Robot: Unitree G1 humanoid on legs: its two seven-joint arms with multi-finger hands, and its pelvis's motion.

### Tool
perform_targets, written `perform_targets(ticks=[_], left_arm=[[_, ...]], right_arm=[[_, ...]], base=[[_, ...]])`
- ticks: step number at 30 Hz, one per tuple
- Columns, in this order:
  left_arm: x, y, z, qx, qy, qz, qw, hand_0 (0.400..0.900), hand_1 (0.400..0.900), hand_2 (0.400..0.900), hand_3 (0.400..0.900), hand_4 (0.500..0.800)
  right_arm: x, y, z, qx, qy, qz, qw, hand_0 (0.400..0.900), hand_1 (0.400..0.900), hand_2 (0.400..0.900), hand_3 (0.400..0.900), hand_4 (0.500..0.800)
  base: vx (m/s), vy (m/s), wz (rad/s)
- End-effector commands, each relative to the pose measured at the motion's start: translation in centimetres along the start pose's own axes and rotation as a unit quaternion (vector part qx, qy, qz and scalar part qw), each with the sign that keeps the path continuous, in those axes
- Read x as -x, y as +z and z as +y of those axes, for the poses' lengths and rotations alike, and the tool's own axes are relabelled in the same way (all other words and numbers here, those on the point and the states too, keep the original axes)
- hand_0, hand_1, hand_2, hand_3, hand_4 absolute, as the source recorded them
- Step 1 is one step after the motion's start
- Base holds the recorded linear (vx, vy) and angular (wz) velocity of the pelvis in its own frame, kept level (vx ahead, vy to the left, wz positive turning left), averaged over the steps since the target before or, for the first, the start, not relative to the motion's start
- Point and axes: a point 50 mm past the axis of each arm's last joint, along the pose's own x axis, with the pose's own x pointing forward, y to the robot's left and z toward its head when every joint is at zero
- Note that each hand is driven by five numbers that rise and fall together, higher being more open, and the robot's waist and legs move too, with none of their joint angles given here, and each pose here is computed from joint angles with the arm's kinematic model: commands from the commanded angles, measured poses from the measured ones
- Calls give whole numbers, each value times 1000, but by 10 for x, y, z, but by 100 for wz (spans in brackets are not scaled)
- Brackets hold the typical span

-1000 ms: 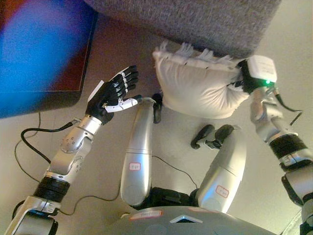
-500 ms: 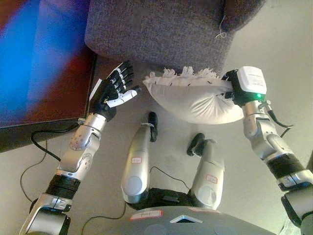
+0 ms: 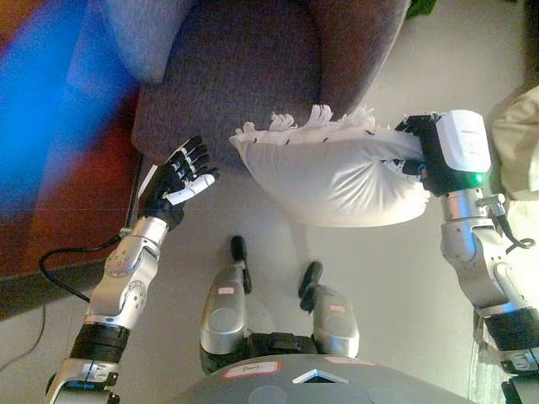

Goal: Pick up the pillow and put it on the sofa.

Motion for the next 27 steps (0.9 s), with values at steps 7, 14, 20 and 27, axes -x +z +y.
perform_targets(ticks=[7, 14, 20, 27], left_arm=[[8, -5, -3, -7, -5, 1, 1000, 900, 900, 900, 900, 800], [13, -8, -5, -17, -25, 22, 999, 900, 900, 900, 900, 800], [15, -4, -4, -29, -47, 29, 998, 900, 900, 900, 900, 800], [15, -1, -2, -40, -64, 33, 997, 900, 900, 900, 900, 800]], right_arm=[[-66, 11, -90, -11, -59, -81, 995, 400, 400, 400, 400, 500], [-94, -16, -82, 17, -5, -20, 1000, 400, 400, 400, 400, 500], [-114, -36, -96, 56, -23, 32, 998, 400, 400, 400, 400, 500], [-134, -40, -121, 122, -45, 43, 991, 400, 400, 400, 400, 500]], base=[[106, 8, 8], [86, -7, 23], [65, -21, 24], [70, -20, 21]])
